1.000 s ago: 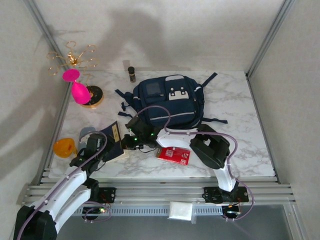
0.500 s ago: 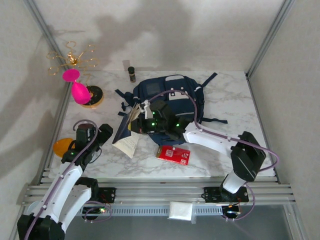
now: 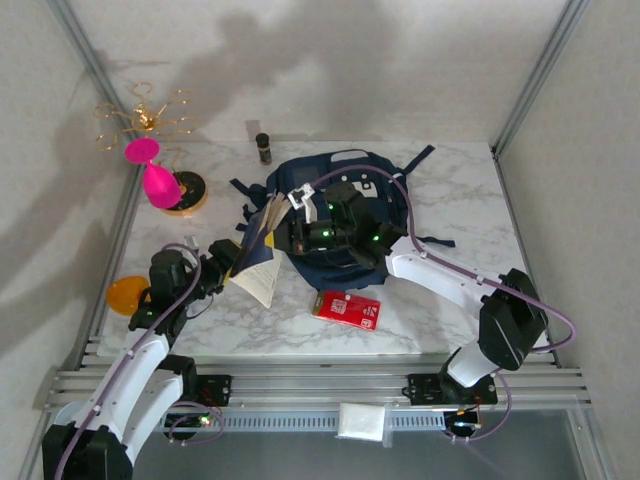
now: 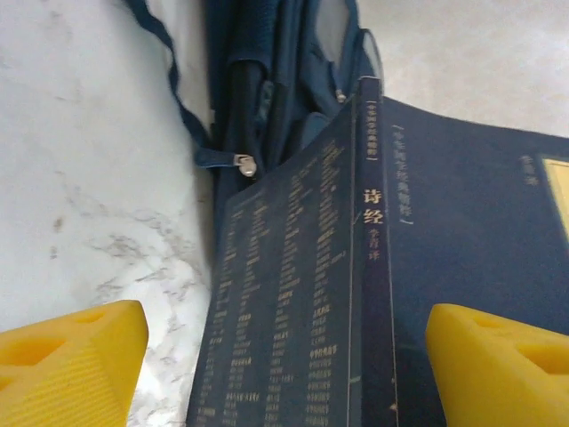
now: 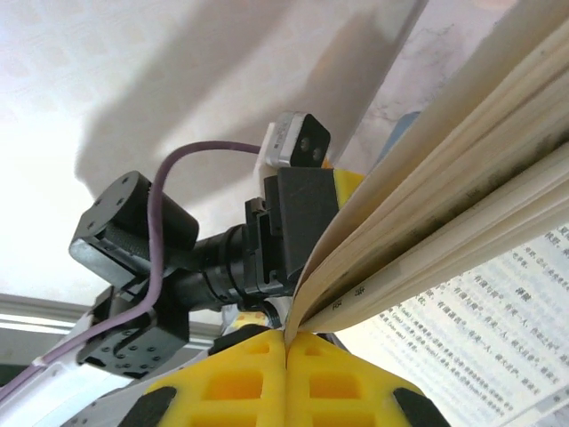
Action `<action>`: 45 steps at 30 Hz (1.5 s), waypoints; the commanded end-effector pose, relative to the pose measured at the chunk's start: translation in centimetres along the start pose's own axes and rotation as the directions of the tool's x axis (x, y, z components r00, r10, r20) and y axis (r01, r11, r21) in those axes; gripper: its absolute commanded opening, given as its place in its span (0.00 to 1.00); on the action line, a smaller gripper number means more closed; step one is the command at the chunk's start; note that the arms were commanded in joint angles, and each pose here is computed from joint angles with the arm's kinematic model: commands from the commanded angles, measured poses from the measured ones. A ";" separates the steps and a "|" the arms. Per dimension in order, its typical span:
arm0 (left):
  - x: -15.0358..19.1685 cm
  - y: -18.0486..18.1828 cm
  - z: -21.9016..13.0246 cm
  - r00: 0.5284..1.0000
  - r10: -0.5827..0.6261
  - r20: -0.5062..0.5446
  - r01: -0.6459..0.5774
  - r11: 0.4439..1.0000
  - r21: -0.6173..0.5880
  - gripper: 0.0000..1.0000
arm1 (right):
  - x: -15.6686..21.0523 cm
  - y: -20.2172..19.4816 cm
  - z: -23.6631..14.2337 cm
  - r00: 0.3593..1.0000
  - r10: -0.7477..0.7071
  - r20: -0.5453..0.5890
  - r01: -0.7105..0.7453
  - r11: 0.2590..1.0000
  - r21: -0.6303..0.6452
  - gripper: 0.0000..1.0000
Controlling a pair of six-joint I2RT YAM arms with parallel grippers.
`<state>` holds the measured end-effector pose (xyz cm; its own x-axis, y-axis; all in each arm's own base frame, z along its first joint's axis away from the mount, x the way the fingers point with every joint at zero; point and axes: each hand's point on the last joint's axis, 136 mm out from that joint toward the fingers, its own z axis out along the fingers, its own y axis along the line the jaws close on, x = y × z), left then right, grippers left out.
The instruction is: Pack books, pencil case, and school supplies into a backpack
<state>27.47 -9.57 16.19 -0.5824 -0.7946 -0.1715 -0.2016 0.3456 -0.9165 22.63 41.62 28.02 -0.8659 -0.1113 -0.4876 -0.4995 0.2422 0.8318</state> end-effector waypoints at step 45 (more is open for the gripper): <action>2.4 -14.5 -2.1 0.995 -0.093 -0.048 0.105 0.869 0.484 0.00 | 0.9 -3.9 -5.6 0.993 0.118 0.006 -0.118 0.993 -0.025 0.94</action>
<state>27.32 -14.98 24.30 -0.6087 -0.7934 -0.0044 -0.0254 0.0250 -0.9994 23.83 35.54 24.90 -0.9083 -0.0879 -0.4090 -0.4169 0.2707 0.8677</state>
